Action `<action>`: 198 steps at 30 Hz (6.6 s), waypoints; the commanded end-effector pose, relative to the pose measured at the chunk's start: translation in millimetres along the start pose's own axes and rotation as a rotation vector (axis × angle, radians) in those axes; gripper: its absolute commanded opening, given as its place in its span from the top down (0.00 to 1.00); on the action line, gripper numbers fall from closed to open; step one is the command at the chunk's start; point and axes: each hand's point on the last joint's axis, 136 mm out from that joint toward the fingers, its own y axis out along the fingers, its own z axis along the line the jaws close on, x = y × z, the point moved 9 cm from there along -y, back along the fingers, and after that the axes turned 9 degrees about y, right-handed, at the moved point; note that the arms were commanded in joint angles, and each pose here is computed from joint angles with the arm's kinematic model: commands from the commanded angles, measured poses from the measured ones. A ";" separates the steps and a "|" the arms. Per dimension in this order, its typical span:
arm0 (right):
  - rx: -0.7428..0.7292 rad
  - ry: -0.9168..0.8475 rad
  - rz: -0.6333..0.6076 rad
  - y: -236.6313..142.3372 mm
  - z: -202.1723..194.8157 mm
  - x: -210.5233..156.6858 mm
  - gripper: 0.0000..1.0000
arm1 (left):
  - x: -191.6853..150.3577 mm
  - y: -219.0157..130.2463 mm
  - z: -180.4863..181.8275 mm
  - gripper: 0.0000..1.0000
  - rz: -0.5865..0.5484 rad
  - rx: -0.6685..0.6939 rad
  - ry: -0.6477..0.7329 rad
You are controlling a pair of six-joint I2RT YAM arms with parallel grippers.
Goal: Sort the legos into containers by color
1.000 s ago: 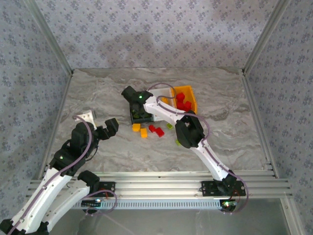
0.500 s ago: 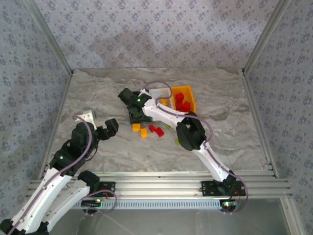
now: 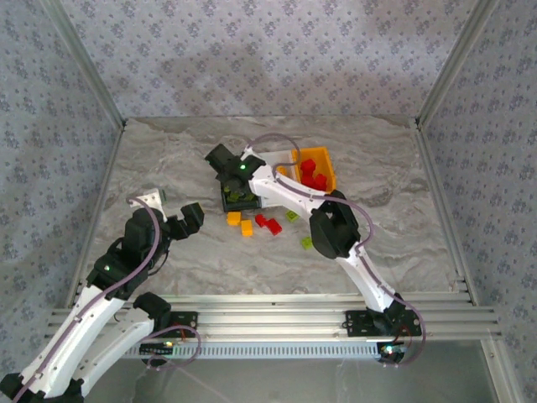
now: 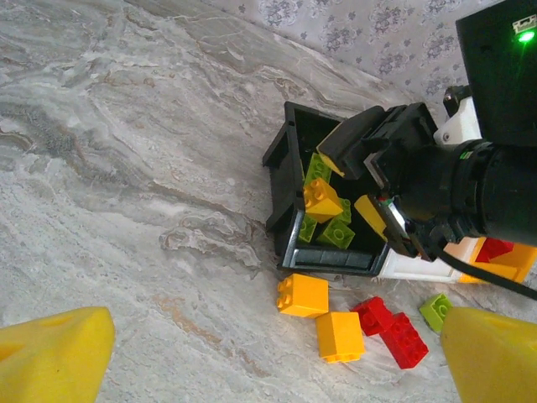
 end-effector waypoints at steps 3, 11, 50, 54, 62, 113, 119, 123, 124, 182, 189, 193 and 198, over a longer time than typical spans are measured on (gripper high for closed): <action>-0.076 0.055 0.024 23.7 -9.8 -1.6 0.36 | 7.4 -5.0 0.9 0.00 -0.022 0.017 0.004; -0.162 0.048 0.046 41.2 -21.5 -9.5 0.36 | 6.6 -3.9 1.5 0.00 -0.023 0.021 0.002; -0.119 -0.027 0.059 35.1 -16.5 -9.7 1.00 | 5.2 -3.1 1.6 0.01 -0.017 0.022 -0.011; -0.072 -0.060 0.027 21.0 -7.4 -5.0 1.00 | 5.3 -3.0 1.7 0.00 -0.017 0.023 -0.011; 0.031 -0.129 -0.019 -18.7 6.2 0.7 1.00 | 3.7 -2.6 2.5 0.00 -0.015 0.025 -0.005; 0.197 -0.305 0.112 -104.9 -152.2 94.6 0.43 | -73.2 120.3 -51.2 0.30 0.213 -0.143 0.122; 0.211 -0.318 0.093 -118.7 -169.5 94.0 0.43 | -77.4 153.2 -58.2 0.24 0.219 -0.109 0.169; 0.224 -0.317 0.087 -123.8 -174.5 94.1 0.43 | -75.6 172.1 -61.9 0.25 0.204 -0.085 0.206; 0.226 -0.316 0.084 -125.1 -175.7 95.0 0.43 | -76.5 175.6 -62.8 0.25 0.208 -0.080 0.217; 0.029 -0.121 0.072 -119.7 -258.6 114.0 0.42 | 0.2 263.1 -209.4 0.56 0.174 -0.264 0.234; 0.035 -0.168 0.151 -109.9 -261.3 100.7 0.40 | 14.9 256.8 -220.8 0.25 0.147 -0.309 0.196; 0.027 -0.266 0.224 -101.0 -257.4 84.5 0.38 | 29.9 222.2 -220.4 0.16 0.102 -0.379 0.165; -0.077 -0.452 0.280 -90.3 -251.2 55.1 0.34 | 28.5 166.7 -202.4 0.01 0.070 -0.445 0.142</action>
